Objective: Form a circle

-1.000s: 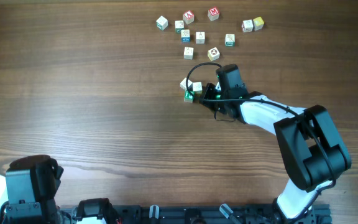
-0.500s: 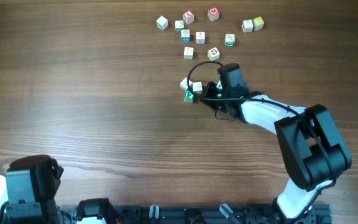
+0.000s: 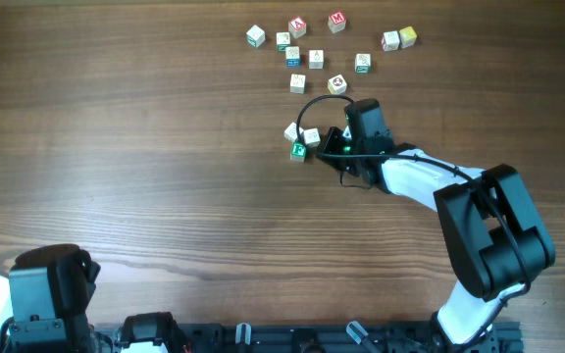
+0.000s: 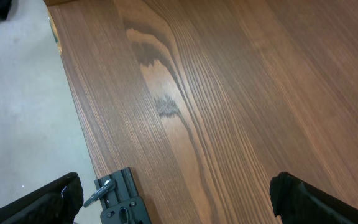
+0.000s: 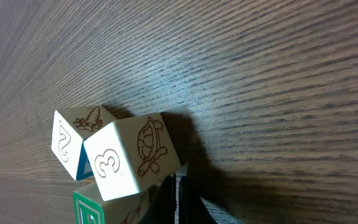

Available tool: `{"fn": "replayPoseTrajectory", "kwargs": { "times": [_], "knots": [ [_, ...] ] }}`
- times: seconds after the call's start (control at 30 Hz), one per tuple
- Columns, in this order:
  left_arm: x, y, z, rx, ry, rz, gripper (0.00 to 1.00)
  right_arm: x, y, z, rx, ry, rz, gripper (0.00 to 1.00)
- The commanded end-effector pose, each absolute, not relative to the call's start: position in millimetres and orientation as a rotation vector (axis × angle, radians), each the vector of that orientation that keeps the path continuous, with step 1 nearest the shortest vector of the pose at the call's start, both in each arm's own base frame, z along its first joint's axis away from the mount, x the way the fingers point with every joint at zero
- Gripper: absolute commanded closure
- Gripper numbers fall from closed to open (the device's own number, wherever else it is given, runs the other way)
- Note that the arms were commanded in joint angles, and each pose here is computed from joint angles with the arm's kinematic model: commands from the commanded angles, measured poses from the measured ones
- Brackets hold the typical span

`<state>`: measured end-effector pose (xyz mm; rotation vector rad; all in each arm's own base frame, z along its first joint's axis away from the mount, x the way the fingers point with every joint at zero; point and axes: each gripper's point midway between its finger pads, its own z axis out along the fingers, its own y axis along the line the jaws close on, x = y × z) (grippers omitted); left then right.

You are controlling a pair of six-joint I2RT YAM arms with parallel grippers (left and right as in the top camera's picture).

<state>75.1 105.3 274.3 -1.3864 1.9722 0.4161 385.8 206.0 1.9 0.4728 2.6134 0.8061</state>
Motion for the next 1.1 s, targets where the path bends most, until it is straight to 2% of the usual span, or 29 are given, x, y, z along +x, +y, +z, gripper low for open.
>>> {"fn": "replayPoseTrajectory", "kwargs": {
  "times": [0.0, 0.43, 0.7, 1.07],
  "knots": [
    [74, 106, 275, -1.405, 1.954, 0.414, 0.00, 388, 201, -6, 0.497, 2.616, 0.775, 0.95],
    [74, 106, 275, -1.405, 1.954, 0.414, 0.00, 384, 192, 15, 0.478, 2.609, 0.720, 0.95],
    [74, 106, 275, -1.405, 1.953, 0.415, 0.00, 383, 169, 56, 0.476, 2.533, 0.581, 0.95],
    [74, 106, 275, -1.405, 1.954, 0.414, 0.00, 413, 187, 104, 0.184, 2.352, 0.638, 0.95]
  ]
}}
